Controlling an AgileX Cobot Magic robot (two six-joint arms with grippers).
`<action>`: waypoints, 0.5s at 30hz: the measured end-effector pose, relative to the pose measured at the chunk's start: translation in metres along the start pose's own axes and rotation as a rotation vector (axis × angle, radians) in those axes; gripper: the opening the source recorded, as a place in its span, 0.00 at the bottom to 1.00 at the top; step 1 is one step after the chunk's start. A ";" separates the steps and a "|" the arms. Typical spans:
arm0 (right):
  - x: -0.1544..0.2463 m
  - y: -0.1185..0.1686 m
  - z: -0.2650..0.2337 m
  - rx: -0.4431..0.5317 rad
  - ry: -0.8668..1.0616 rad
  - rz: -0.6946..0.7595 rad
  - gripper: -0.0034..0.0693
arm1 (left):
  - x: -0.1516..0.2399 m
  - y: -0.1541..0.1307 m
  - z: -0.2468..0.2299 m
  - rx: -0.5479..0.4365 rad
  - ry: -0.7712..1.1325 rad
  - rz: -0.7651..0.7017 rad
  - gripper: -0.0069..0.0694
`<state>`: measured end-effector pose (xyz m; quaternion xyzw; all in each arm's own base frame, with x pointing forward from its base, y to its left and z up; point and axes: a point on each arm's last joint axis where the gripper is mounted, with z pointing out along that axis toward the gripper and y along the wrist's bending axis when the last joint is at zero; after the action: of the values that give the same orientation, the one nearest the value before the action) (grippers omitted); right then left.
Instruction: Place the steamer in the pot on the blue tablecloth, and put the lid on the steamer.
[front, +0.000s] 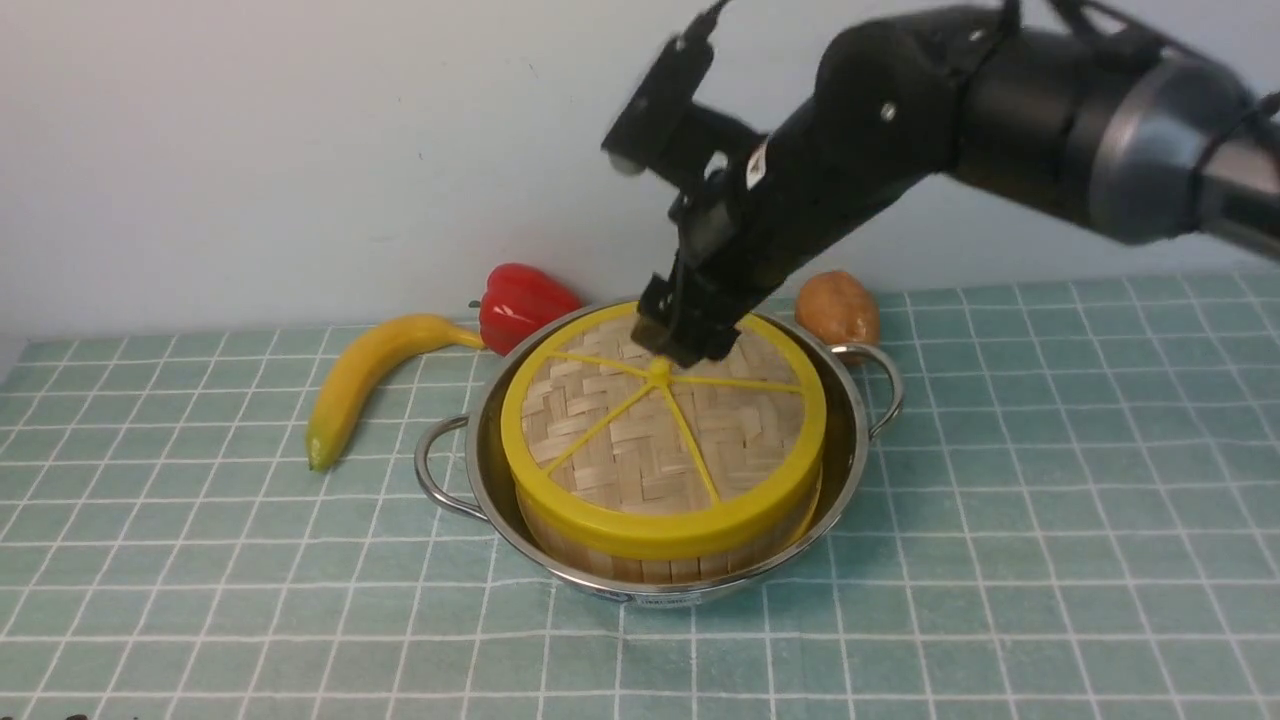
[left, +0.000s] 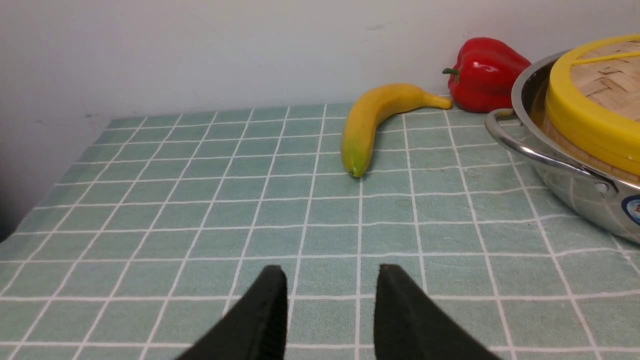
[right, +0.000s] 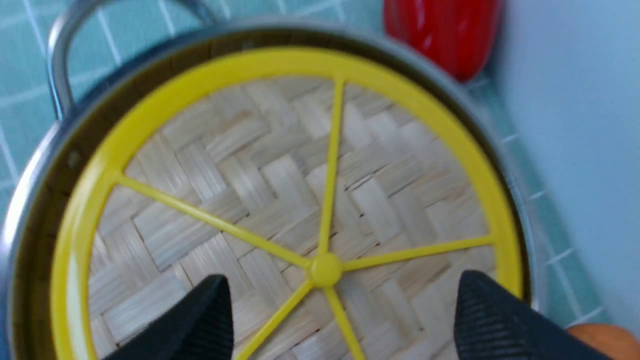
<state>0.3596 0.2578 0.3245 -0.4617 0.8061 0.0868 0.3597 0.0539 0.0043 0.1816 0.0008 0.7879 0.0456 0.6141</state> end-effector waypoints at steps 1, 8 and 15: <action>-0.006 -0.001 -0.016 0.015 -0.034 0.013 0.72 | 0.000 0.000 0.000 0.000 0.000 0.000 0.41; -0.024 0.000 -0.094 0.079 -0.184 0.083 0.11 | 0.000 0.000 0.000 0.000 0.000 0.000 0.41; -0.029 0.006 -0.129 0.044 -0.263 0.208 0.03 | 0.000 0.000 0.000 0.000 0.000 0.000 0.41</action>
<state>0.2994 0.2198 0.4360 -0.3524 0.7973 0.1656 0.4612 0.0539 0.0043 0.1816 0.0008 0.7879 0.0456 0.6141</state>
